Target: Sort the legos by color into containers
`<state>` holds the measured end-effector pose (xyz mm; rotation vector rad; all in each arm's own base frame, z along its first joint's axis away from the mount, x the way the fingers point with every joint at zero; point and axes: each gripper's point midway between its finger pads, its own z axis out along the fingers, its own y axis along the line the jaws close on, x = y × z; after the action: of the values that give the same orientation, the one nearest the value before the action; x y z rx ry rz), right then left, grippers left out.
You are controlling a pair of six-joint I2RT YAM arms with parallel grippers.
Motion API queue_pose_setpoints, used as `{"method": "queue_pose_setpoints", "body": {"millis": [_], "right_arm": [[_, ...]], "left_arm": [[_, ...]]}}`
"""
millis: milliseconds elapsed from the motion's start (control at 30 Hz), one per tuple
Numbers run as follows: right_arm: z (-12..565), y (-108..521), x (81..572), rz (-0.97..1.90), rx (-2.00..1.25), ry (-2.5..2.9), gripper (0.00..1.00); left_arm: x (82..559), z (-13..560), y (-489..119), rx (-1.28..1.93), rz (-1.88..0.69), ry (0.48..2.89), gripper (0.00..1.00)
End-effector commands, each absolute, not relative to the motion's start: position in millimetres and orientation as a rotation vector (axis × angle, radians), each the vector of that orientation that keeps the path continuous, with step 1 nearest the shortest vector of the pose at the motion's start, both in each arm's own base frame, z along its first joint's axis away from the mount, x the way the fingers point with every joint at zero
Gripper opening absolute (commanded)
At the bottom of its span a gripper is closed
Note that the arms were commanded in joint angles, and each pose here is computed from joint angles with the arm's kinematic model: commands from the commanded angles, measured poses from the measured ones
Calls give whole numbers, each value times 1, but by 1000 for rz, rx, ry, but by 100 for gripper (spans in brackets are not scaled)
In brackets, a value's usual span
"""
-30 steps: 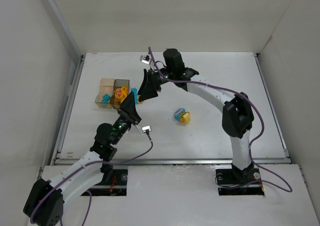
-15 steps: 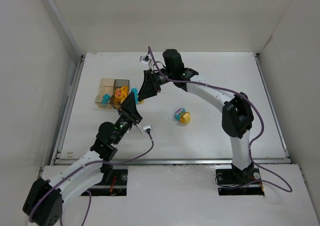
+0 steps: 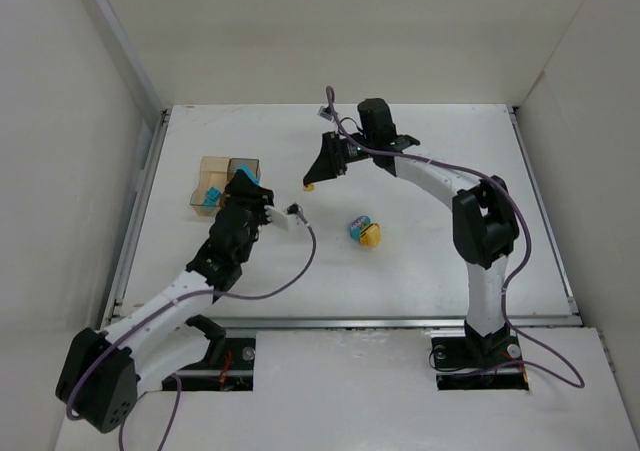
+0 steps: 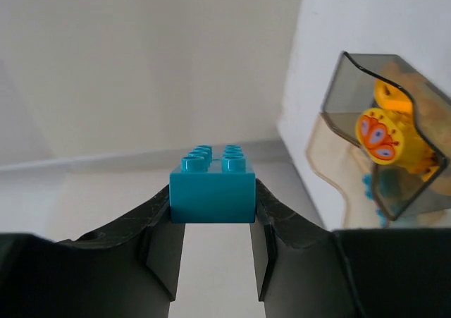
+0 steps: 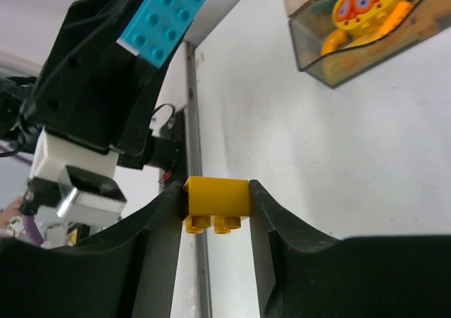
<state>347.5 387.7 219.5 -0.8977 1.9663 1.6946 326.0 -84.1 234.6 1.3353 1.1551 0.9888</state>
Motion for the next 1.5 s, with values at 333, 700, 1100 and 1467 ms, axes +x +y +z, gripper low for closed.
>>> {"method": "queue_pose_setpoints", "body": {"millis": [333, 700, 1100, 1467], "right_arm": [[213, 366, 406, 1507, -657, 2024, 0], [208, 354, 458, 1393, -521, 2029, 0], [205, 466, 466, 1293, -642, 1903, 0], [193, 529, 472, 1287, -657, 1784, 0]], "left_arm": [[401, 204, -58, 750, 447, 1953, 0], [437, 187, 21, 267, 51, 2164, 0], [438, 130, 35, 147, -42, 2227, 16], [435, 131, 46, 78, 27, 2221, 100]]}}
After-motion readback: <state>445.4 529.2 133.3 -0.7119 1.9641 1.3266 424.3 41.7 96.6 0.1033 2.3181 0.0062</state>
